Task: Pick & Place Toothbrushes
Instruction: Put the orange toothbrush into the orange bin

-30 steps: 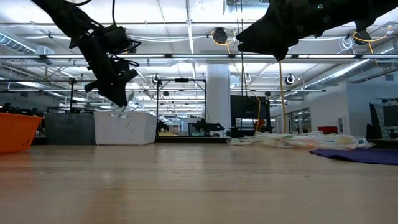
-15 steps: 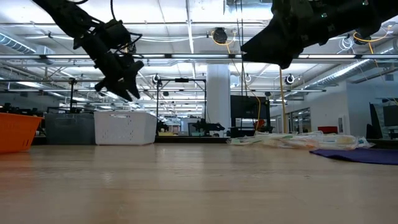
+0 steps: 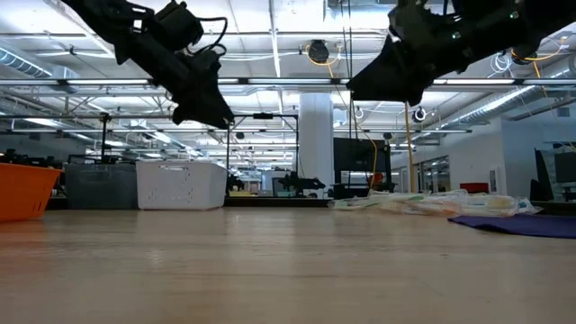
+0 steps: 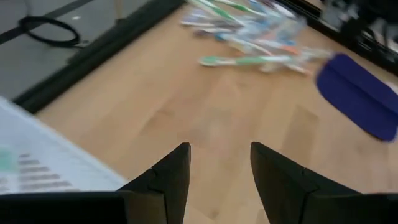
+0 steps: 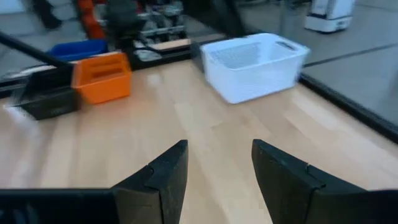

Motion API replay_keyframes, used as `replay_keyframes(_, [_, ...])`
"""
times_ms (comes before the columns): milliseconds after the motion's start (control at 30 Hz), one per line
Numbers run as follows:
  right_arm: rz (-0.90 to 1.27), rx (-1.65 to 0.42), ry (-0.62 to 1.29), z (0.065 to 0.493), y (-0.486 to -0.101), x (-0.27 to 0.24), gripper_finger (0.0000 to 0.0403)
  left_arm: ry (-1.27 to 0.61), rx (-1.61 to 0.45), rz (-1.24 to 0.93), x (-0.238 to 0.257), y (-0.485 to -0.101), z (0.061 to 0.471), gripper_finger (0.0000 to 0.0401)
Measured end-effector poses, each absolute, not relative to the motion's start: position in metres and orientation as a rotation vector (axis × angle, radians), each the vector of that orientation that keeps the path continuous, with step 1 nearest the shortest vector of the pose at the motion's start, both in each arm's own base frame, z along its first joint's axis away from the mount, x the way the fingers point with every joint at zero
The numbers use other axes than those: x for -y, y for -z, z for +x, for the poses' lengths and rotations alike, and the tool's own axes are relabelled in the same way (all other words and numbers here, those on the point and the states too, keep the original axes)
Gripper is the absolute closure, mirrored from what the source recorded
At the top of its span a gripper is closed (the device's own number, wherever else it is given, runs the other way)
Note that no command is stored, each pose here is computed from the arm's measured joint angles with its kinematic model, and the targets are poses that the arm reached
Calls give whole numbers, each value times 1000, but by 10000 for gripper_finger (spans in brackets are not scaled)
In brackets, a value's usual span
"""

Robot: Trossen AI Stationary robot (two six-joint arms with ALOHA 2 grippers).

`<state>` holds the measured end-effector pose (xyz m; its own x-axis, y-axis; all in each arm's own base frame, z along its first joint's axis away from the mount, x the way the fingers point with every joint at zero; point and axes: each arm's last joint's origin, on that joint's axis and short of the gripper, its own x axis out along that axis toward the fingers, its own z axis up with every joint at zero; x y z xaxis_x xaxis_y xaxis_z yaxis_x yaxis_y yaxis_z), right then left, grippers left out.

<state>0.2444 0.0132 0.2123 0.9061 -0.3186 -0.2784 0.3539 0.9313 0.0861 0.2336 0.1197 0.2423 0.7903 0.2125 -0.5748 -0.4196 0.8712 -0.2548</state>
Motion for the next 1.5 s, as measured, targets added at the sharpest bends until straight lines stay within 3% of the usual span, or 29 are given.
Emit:
replay_keyframes(467, [176, -443, 549, 233, -197, 28, 232, -251, -557, -243, -53, -246, 260, 231])
replay_keyframes(1000, [316, -893, 785, 169, -182, 43, 232, -131, -482, -200, -21, -253, 269, 231])
replay_keyframes(1200, [422, -1039, 806, 155, -175, 38, 232, -116, -471, -198, -17, -254, 270, 231])
replay_keyframes(1500, [503, -1091, 773, 151, -169, 34, 232, -110, -460, -196, -15, -255, 270, 231])
